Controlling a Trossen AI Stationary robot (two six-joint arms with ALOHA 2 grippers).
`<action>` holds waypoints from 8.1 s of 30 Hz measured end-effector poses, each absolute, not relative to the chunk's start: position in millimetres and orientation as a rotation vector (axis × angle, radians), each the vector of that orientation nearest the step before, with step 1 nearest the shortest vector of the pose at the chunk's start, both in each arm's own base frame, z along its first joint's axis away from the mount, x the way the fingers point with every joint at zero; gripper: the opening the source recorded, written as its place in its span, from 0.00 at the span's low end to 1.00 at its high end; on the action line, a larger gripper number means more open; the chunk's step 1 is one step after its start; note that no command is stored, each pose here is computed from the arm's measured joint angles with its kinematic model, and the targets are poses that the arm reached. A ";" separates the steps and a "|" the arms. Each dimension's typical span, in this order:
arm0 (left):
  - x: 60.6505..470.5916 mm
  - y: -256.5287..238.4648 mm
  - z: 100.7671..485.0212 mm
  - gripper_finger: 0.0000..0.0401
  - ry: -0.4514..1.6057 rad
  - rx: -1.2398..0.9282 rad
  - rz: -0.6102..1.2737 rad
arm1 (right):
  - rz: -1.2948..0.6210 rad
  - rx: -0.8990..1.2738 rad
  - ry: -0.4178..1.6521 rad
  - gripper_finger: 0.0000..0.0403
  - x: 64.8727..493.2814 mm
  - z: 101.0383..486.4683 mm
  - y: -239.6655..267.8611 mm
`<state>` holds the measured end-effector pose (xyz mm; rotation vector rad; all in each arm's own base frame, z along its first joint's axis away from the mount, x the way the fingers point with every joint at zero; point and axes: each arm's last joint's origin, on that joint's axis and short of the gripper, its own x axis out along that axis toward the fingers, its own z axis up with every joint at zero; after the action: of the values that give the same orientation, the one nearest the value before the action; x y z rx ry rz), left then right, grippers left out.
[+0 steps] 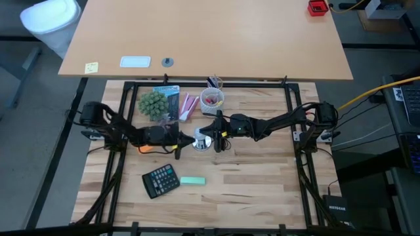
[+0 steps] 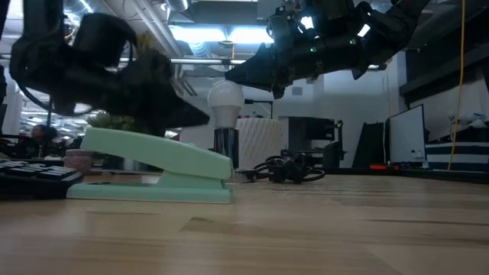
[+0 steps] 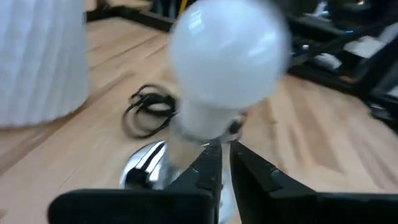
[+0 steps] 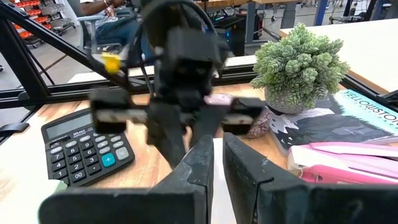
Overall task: Screw lightbulb
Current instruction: Insert the lightbulb into the lamp
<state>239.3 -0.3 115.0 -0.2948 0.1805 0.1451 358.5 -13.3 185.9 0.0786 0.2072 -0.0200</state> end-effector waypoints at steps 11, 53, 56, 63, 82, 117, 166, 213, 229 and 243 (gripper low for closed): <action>233.2 -15.4 144.5 0.01 0.056 -0.241 0.056 | -0.020 0.079 0.207 0.10 358.5 185.9 -13.3; 241.9 -8.8 145.0 0.00 0.096 -0.146 0.312 | 0.055 0.088 0.231 0.10 357.8 183.8 -11.1; 241.2 -7.0 142.1 0.00 0.120 -0.137 0.359 | 0.097 0.092 0.232 0.10 358.1 183.6 -9.0; 240.9 -6.4 142.4 0.00 0.114 -0.136 0.382 | 0.102 0.101 0.290 0.10 356.4 174.9 -8.8; 238.4 -7.9 154.3 0.00 0.072 -0.093 0.370 | 0.102 0.095 0.240 0.10 357.0 183.2 -9.4; 236.7 -30.2 154.2 0.00 0.073 -0.122 0.276 | -0.201 -0.028 0.362 0.10 344.1 191.8 -18.3; 246.1 -11.1 148.9 0.00 0.168 -0.102 0.332 | -0.091 -0.007 0.418 0.10 342.3 187.3 -15.5; 241.1 -36.0 151.3 0.00 0.157 -0.109 0.335 | -0.254 -0.072 0.421 0.10 334.9 199.0 -19.7; 242.3 -29.7 152.6 0.00 0.141 -0.139 0.353 | -0.212 -0.059 0.395 0.10 341.6 191.7 -18.7; 243.3 -22.7 153.2 0.00 0.134 -0.137 0.379 | -0.156 -0.048 0.398 0.10 341.9 191.0 -17.1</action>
<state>243.3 -22.7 153.2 -0.1370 0.1335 0.3792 341.9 -17.1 191.0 -0.0478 0.3984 -0.1556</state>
